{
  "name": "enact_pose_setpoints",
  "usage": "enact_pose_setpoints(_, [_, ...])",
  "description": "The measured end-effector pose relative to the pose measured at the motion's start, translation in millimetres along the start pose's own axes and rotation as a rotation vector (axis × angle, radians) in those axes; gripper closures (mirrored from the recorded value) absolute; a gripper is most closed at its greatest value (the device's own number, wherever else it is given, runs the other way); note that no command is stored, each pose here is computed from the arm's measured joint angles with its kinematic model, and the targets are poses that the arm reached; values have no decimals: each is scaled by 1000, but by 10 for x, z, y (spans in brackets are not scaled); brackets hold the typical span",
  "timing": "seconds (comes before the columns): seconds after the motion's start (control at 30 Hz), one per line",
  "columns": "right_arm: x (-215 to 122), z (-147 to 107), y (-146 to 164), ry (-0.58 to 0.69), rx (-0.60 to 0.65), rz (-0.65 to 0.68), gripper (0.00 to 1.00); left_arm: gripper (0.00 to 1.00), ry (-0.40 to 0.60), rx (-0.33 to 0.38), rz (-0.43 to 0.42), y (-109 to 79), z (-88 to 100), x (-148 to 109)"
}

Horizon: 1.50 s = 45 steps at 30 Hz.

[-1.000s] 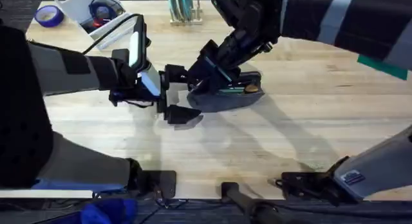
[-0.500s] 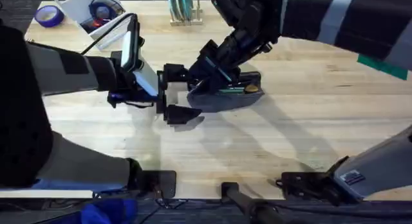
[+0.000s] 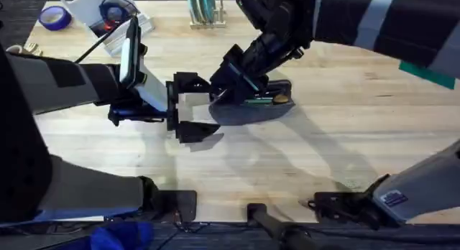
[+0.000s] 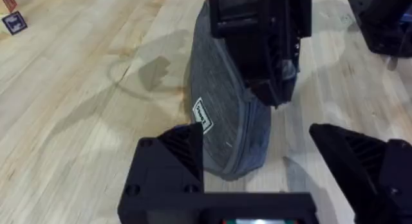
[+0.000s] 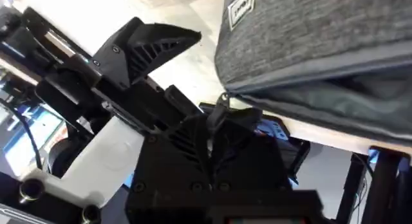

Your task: Unzip the bag, pick up the pens from the table one at a time and place them inside, then zip the bag closed.

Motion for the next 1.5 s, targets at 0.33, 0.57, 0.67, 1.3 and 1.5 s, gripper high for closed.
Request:
enact_pose_setpoints(0.33, [0, 0, 0, 0, 0, 0, 971, 6, 1, 11, 0, 0, 1, 0])
enact_pose_setpoints(0.57, [0, 0, 0, 0, 0, 0, 971, 215, 1, 12, 0, 0, 0, 0])
enact_pose_setpoints(0.67, [0, 0, 0, 0, -1, 0, 971, 549, 2, 25, 1, 2, 0, 0])
enact_pose_setpoints(1.3, [0, 0, 1, 0, -3, 0, 971, 11, 1, 19, 0, 0, 1, 0])
enact_pose_setpoints(1.5, [0, -1, 0, 1, -4, 0, 972, 883, 2, 26, 2, 8, -1, 0])
Point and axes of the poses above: each hand's point on the last joint's axis, 136 mm out from that joint toward the fingers, its own x axis out along the fingers, its own y axis along the line the jaws close on, z = x × y, the point moved 8 cm from there along -x, back along the fingers
